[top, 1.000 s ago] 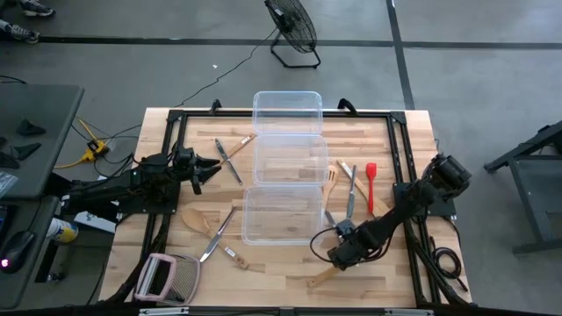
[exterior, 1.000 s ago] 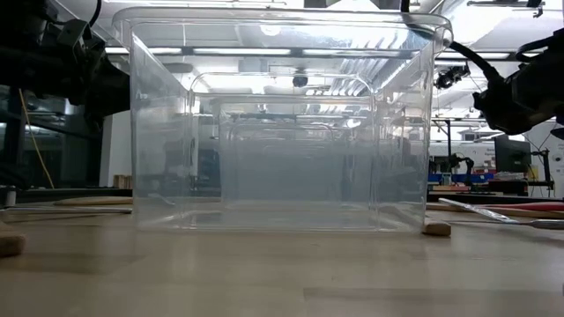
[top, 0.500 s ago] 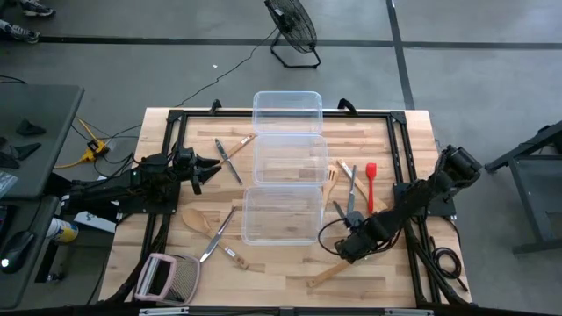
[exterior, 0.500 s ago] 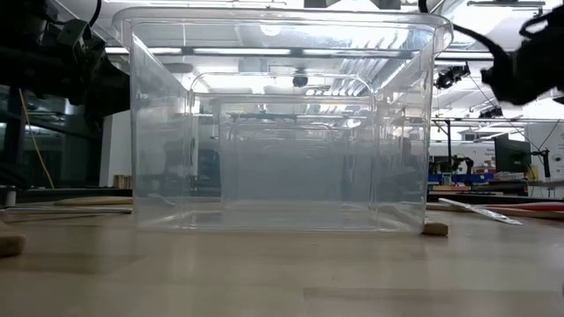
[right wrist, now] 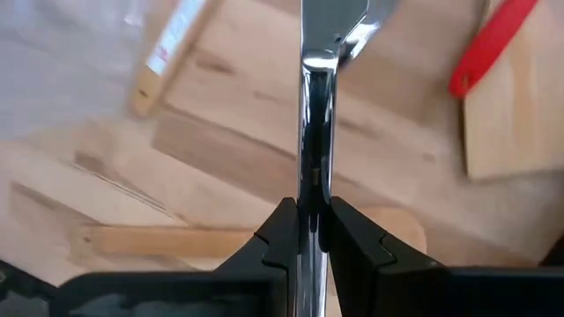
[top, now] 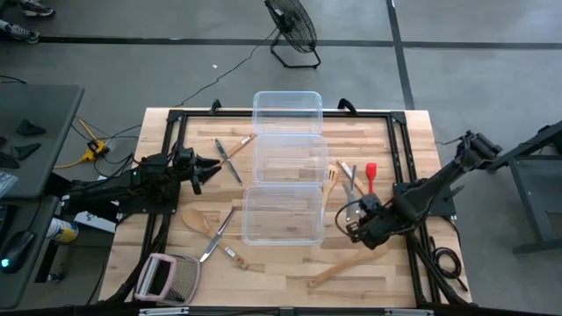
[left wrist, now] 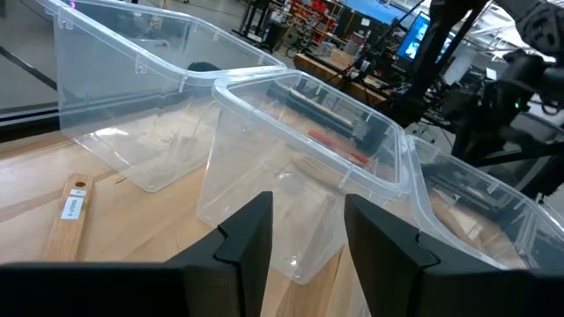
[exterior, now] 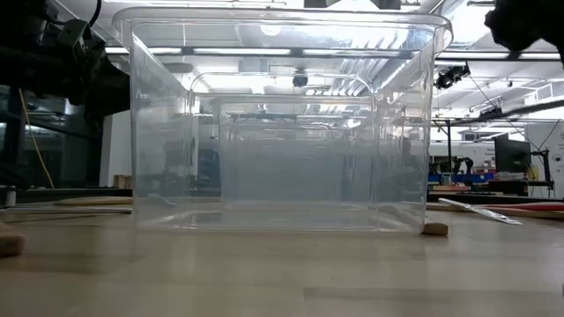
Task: Pick & Place Kitchen Items
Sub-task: Put the silver knife into the bottom transparent bin
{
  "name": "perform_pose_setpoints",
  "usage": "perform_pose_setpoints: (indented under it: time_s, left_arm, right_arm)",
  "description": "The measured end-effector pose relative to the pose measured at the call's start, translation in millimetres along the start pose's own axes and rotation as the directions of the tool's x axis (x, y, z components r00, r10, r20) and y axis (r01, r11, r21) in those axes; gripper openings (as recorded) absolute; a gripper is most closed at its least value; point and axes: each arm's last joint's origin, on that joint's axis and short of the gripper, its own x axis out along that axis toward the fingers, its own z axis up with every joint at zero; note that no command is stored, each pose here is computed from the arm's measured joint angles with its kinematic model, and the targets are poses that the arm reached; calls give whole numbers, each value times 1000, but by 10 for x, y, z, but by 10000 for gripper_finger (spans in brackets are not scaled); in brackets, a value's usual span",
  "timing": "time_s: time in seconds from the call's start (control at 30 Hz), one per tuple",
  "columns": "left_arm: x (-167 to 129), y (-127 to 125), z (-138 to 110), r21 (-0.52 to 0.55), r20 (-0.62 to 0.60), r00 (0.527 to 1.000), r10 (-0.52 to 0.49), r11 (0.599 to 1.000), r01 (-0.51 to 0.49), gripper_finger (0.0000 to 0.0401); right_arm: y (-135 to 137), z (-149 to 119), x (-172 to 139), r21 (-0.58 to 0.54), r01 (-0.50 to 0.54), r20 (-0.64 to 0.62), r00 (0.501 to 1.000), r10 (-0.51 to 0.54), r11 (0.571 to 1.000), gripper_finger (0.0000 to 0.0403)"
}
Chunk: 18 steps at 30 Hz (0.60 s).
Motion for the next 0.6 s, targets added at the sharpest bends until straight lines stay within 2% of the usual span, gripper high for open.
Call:
perform_pose_setpoints:
  time_s: [0.17, 0.33, 0.47, 0.6]
  left_arm:
    - [0, 0, 0, 0, 0, 1000, 0, 1000, 0, 143]
    - [0, 0, 0, 0, 0, 1000, 1, 1000, -1, 143]
    - [0, 0, 0, 0, 0, 1000, 0, 1000, 0, 143]
    - [0, 0, 0, 0, 0, 1000, 0, 1000, 0, 143]
  right_arm:
    - [-87, 86, -168, -73, -71, 124, 989, 79, 995, 38]
    - [-142, 157, -303, -232, -116, 214, 962, 167, 966, 38]
    - [-145, 265, -403, -396, -141, 231, 941, 247, 907, 38]
    - [-110, 425, -494, -538, -186, 200, 919, 339, 822, 38]
